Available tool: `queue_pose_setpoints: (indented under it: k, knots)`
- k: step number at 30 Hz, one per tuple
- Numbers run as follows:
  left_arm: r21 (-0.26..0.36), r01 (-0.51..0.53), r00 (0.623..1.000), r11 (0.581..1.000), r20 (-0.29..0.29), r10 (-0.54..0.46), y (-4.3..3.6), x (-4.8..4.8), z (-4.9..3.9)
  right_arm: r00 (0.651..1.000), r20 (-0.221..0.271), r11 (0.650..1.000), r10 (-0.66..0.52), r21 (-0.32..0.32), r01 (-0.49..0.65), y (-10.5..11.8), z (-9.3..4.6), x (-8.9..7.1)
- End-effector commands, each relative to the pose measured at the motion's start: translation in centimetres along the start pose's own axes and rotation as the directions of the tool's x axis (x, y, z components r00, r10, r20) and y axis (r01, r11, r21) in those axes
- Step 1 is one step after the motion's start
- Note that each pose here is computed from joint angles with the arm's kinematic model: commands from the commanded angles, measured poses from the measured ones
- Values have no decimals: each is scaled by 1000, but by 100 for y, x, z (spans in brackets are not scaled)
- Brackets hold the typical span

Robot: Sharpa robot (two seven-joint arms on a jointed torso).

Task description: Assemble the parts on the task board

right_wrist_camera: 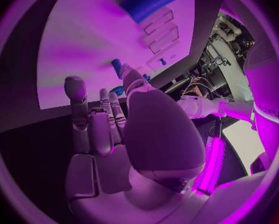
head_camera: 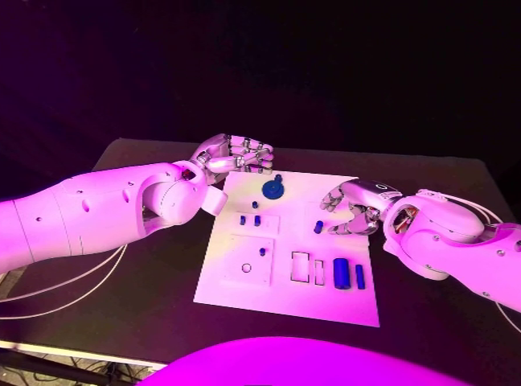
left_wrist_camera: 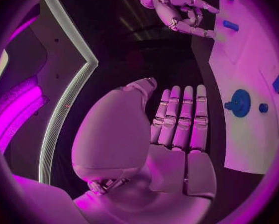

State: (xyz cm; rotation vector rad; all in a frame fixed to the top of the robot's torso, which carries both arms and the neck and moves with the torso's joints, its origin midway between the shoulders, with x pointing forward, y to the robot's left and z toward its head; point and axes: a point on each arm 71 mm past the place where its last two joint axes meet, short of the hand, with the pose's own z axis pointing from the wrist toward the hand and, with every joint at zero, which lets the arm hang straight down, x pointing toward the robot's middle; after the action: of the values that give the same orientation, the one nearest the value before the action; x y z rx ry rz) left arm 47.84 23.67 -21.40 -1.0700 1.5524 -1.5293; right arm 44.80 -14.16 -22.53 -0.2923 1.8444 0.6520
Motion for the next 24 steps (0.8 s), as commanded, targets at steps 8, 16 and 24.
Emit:
queue_pose_setpoints:
  k: [8, 16, 24]
  knots:
    - [10, 6, 1000, 1000, -18, -6, -9, 21, 7, 998, -52, 999, -25, -33, 24, 78, 97, 128]
    - [9, 6, 1000, 1000, -19, -6, -7, 20, 7, 999, -47, 999, -19, -50, 16, 141, 144, 176]
    - [8, 6, 1000, 1000, -19, -6, -6, 18, 5, 999, -49, 999, -20, -48, 18, 144, 160, 191]
